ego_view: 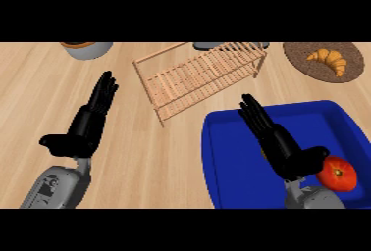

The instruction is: Pick the lemon from the tray and place it in the tiered shelf

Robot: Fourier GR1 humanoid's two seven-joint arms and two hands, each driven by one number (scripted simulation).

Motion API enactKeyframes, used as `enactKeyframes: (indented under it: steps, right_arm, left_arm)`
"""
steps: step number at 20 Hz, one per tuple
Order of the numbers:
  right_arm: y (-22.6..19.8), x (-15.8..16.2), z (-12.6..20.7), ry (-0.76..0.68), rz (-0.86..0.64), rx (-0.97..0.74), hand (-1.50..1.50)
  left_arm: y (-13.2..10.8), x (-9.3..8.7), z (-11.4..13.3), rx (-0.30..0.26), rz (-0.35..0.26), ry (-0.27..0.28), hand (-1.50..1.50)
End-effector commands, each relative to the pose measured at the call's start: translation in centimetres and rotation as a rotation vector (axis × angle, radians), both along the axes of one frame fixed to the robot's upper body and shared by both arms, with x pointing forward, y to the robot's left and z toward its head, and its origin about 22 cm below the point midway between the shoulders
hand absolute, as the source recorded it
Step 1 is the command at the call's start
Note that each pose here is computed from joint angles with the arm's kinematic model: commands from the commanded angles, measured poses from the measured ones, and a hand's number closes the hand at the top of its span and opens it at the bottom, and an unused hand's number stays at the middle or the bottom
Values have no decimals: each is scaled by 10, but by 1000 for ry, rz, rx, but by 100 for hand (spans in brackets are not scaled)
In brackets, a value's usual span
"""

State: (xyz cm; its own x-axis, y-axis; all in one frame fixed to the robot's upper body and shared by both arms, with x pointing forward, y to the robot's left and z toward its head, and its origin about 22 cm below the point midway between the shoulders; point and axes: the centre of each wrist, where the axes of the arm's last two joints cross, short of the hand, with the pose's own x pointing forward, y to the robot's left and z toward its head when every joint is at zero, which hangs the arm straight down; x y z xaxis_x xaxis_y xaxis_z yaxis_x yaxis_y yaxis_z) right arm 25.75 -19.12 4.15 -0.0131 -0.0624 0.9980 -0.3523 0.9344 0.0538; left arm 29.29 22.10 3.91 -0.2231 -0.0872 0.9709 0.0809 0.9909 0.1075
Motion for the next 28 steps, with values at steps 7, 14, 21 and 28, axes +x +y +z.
enactKeyframes:
  steps: [7,14,21,28]
  right_arm:
    - [-196,-31,14,34,-719,-721,150]
    - [-227,-95,-1,37,-899,-518,-150]
    - [-208,-123,47,80,-593,-547,-150]
    - [-153,-105,108,171,-507,-680,-150]
  left_arm:
    - [70,-50,-77,-10,298,507,0]
    - [87,-58,-78,-56,230,661,0]
    - [93,-44,-58,-74,234,669,0]
    - [72,-36,-63,-52,216,661,0]
